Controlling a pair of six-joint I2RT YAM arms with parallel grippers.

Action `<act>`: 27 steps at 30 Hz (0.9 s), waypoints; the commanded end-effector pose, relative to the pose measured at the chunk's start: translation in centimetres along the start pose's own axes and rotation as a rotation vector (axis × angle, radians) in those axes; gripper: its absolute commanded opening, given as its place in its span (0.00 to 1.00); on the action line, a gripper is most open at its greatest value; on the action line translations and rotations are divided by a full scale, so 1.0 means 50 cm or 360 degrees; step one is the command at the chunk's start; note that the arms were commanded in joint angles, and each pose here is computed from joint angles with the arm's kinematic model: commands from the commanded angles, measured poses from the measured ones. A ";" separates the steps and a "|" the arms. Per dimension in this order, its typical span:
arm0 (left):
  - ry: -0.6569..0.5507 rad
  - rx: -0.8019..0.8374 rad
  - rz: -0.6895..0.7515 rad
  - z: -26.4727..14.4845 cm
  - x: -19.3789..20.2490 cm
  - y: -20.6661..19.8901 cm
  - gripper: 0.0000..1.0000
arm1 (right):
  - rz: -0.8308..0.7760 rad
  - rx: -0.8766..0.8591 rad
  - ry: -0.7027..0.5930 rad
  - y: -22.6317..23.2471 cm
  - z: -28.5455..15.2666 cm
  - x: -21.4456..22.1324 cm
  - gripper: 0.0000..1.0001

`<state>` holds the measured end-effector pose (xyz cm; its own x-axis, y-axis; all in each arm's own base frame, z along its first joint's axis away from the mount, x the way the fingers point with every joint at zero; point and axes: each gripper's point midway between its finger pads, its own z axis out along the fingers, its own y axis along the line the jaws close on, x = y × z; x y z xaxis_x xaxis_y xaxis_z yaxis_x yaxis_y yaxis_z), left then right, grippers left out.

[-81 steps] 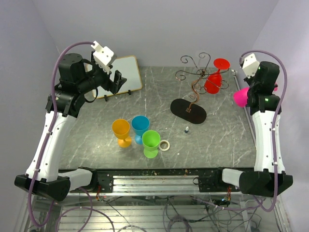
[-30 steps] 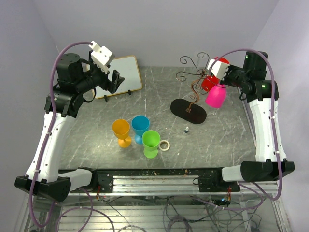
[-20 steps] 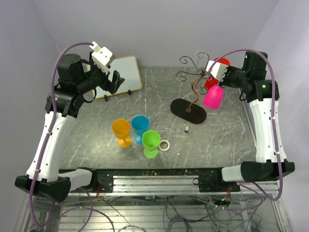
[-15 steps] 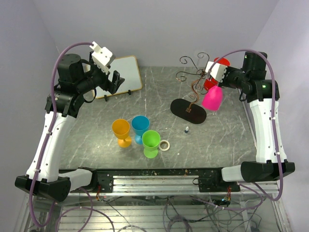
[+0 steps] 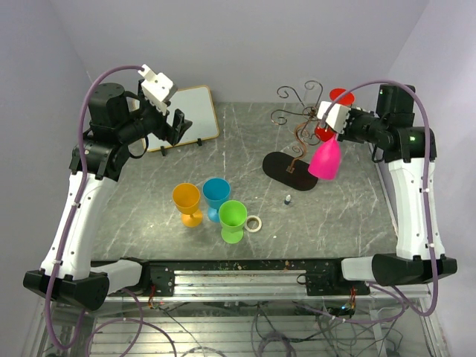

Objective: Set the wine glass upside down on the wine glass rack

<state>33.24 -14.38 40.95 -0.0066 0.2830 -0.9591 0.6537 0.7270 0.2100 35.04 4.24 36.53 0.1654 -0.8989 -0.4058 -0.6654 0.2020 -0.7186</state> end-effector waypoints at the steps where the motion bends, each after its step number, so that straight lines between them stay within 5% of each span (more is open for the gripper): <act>1: -0.0049 0.0013 0.0031 -0.010 -0.012 -0.004 0.89 | 0.0004 0.0037 -0.0052 -0.001 -0.039 -0.028 0.00; 27: -0.0078 0.0017 0.0011 -0.019 -0.017 -0.008 0.89 | 0.0162 0.0159 0.0188 0.026 -0.073 0.031 0.00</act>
<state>32.58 -14.29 41.02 0.0014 0.2768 -0.9609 0.6604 0.7213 0.2087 31.68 2.35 36.71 0.0470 -0.9096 -0.4129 -0.6303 0.2937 -0.7187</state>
